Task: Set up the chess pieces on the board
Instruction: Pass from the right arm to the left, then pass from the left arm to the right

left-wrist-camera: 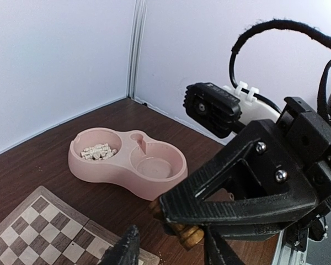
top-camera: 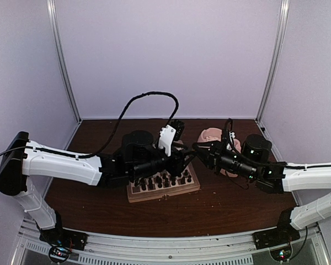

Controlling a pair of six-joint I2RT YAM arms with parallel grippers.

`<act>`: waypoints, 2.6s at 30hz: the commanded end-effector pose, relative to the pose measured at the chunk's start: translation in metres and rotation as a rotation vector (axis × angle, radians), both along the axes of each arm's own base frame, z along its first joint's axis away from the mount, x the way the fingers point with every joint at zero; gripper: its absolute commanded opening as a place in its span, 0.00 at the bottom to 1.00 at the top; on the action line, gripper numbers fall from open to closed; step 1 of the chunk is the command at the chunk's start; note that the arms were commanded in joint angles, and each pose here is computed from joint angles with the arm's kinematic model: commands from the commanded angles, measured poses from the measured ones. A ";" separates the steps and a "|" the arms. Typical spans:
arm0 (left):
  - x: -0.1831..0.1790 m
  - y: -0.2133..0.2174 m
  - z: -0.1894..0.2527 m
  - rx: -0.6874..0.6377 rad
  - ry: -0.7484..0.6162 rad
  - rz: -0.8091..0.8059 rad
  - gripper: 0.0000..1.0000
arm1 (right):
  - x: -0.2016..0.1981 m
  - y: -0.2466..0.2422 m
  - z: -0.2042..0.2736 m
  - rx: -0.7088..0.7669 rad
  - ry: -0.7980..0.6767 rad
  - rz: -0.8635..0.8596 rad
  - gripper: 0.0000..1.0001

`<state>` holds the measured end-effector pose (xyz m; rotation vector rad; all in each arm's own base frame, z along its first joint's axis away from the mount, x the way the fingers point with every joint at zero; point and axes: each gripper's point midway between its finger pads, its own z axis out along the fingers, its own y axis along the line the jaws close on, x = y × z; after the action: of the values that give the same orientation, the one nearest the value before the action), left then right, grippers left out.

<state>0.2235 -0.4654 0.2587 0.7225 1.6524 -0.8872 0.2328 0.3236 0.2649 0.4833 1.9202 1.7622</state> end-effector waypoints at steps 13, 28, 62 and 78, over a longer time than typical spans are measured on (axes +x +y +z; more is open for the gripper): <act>0.000 -0.002 0.022 -0.006 -0.060 -0.031 0.12 | -0.008 0.002 -0.006 -0.028 -0.007 0.029 0.07; -0.007 -0.003 0.012 0.016 -0.060 -0.073 0.10 | -0.005 -0.021 -0.003 -0.113 -0.086 -0.057 0.40; -0.026 -0.018 0.002 0.005 0.001 -0.202 0.17 | -0.004 -0.021 0.008 -0.138 -0.120 -0.024 0.08; -0.017 -0.023 0.008 -0.019 0.012 -0.162 0.51 | -0.004 -0.024 0.009 -0.132 -0.114 -0.035 0.07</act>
<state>0.1982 -0.4819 0.2485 0.8941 1.6485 -1.0123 0.2280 0.3004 0.2579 0.3634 1.9668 1.5618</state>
